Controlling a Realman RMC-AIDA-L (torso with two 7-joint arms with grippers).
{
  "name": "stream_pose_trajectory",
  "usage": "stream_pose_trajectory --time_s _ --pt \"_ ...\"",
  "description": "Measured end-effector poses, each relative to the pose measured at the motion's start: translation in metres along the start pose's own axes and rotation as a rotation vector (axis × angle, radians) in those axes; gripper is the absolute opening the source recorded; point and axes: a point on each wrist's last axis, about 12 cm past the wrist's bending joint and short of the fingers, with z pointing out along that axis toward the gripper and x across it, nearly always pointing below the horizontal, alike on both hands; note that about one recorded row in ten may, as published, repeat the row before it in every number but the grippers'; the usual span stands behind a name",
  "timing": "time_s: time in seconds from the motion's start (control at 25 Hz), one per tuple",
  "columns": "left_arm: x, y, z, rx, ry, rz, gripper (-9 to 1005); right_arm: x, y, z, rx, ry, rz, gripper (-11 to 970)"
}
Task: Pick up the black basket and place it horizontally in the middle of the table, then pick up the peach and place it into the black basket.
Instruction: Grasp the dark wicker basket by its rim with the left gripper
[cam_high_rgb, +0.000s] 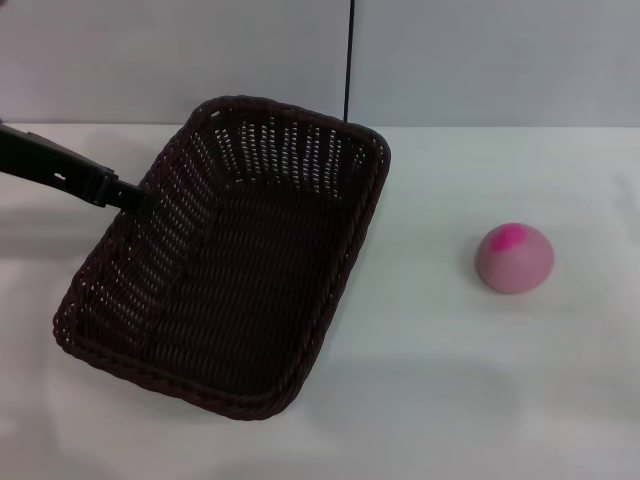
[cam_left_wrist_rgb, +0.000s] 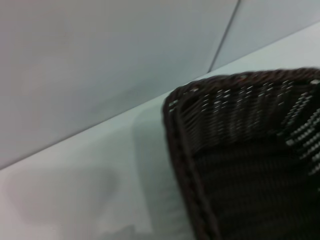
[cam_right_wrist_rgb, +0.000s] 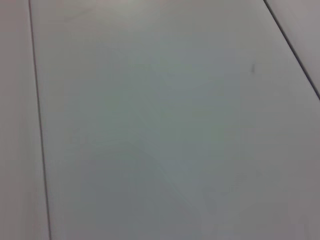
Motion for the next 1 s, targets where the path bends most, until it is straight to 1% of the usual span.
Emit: stream_pose_trajectory --time_s 0.16,0.2,0.24,0.36,0.44,0.48,0.6,0.84,1.0 --pt "-0.007 -0.002 0.008 -0.08 0.057 0.027 675 0.0 0.0 0.0 0.009 -0.006 -0.001 638" --pt "-0.009 -0.003 0.011 -0.12 0.078 0.038 675 0.0 0.0 0.0 0.011 -0.007 -0.001 638" --pt "-0.01 -0.003 0.012 -0.128 0.083 0.042 675 0.0 0.0 0.0 0.011 -0.007 -0.001 638" --pt "-0.012 -0.005 0.017 -0.136 0.111 0.048 675 0.0 0.0 0.001 0.011 -0.006 0.0 638" --pt "-0.011 -0.007 0.028 -0.13 0.173 0.041 674 0.0 0.0 0.002 0.011 -0.005 0.001 638" --pt "-0.011 -0.007 0.028 -0.13 0.173 0.041 674 0.001 0.0 0.002 0.01 -0.005 0.001 638" --pt "-0.013 -0.011 0.038 -0.119 0.232 0.046 671 0.001 0.0 0.003 0.009 -0.005 0.001 638" --pt "-0.018 -0.016 0.041 -0.112 0.241 0.064 663 0.001 0.0 0.004 0.01 -0.004 0.001 637" --pt "-0.02 -0.019 0.05 -0.092 0.275 0.064 658 0.001 -0.001 0.004 0.012 -0.001 -0.001 637"
